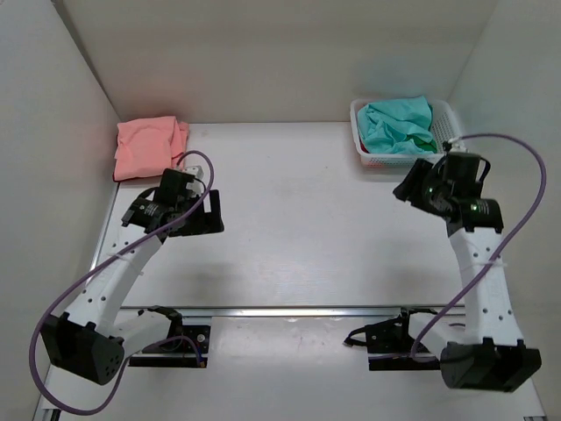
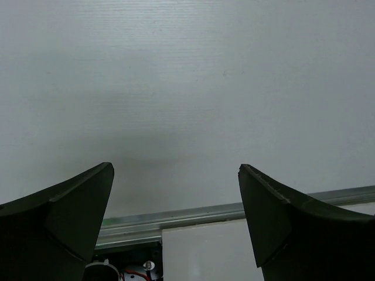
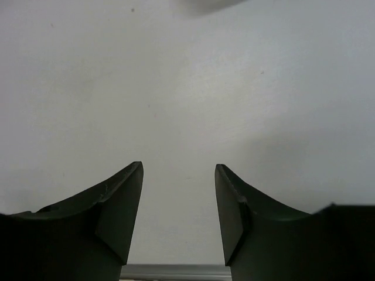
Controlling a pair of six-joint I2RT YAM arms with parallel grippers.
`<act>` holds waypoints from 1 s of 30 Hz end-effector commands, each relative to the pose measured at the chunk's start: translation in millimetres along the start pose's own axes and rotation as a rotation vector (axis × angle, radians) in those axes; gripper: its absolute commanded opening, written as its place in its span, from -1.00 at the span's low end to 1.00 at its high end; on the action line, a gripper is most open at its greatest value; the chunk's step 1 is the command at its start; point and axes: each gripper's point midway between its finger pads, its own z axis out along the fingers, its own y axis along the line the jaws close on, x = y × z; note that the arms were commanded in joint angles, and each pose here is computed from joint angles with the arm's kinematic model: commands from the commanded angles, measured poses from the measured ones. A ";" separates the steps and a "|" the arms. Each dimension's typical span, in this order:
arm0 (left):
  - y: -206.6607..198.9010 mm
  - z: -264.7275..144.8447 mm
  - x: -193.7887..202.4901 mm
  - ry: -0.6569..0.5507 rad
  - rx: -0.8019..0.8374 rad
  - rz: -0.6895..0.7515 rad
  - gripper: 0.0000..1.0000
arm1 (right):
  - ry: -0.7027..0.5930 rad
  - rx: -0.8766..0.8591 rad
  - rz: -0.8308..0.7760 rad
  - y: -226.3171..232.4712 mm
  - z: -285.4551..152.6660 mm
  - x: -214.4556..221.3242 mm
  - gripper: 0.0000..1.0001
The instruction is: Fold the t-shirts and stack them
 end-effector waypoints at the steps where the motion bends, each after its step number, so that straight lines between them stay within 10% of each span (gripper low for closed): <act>1: -19.0 -0.2 -5.5 -0.047 0.078 0.038 0.98 | -0.144 0.012 -0.027 16.5 2.9 -69.5 0.00; 7: -35.8 -10.4 -14.6 -0.090 0.089 0.164 0.98 | -0.046 0.077 -0.082 5.4 90.8 -115.2 0.16; 10: -33.9 0.8 -2.3 -0.052 0.115 0.169 0.97 | -0.072 0.080 -0.133 2.3 136.3 -136.0 -0.70; 12: -35.3 9.0 0.3 -0.020 0.148 0.159 0.64 | -0.128 0.074 -0.169 1.6 161.7 -156.5 -1.00; 15: -26.6 13.5 -20.5 -0.042 0.104 0.116 -0.97 | -0.140 0.020 -0.197 2.6 207.3 -175.8 -0.64; 22: -16.6 27.3 -74.7 -0.086 0.102 0.011 -0.83 | -0.189 -0.053 -0.188 6.0 297.7 -222.0 0.34; 30: -20.8 27.7 -110.1 -0.225 0.250 -0.071 -0.21 | -0.079 -0.079 -0.128 -13.4 372.9 -173.3 0.50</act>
